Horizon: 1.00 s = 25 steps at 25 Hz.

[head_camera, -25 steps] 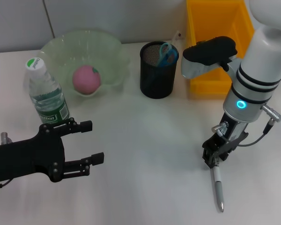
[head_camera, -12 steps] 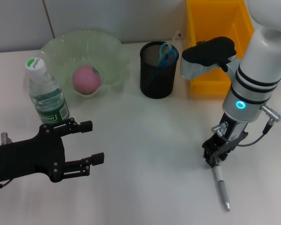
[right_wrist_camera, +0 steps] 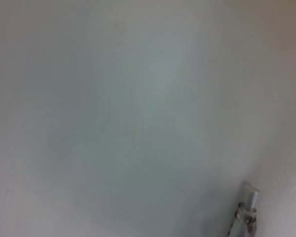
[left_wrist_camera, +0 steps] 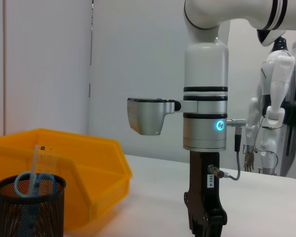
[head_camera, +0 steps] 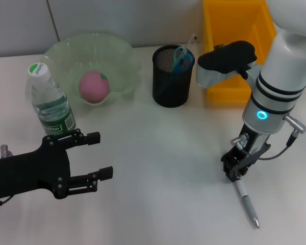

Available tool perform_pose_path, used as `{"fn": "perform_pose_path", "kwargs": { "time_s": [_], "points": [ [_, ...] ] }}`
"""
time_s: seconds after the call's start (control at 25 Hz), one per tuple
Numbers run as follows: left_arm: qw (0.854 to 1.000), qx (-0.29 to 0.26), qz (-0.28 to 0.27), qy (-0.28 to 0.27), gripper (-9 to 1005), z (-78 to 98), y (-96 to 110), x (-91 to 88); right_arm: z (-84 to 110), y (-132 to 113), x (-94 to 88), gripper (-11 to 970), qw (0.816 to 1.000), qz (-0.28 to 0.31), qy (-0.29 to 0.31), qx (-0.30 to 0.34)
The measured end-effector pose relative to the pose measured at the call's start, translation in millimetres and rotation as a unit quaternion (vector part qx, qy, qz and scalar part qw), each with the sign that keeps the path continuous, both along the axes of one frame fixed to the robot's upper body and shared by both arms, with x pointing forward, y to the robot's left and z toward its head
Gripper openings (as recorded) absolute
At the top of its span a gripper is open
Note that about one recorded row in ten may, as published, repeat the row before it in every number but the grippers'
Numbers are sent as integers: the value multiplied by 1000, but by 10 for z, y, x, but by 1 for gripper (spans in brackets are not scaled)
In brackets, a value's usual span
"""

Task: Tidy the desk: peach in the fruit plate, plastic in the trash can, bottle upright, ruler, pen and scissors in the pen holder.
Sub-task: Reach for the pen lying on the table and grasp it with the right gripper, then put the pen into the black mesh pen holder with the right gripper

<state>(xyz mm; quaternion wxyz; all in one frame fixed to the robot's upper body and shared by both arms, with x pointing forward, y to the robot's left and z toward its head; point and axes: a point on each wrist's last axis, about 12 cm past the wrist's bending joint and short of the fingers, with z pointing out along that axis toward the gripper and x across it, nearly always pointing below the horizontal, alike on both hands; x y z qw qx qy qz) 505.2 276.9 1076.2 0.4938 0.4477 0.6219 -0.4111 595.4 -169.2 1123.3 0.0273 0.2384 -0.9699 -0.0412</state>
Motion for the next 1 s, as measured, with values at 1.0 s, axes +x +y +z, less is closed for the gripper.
{"fn": "perform_pose_path", "kwargs": {
  "time_s": [1.0],
  "points": [
    [1000,-3,3,2,800,-11,12,-20,382,31,23,121,997,19,-61,31]
  ]
}}
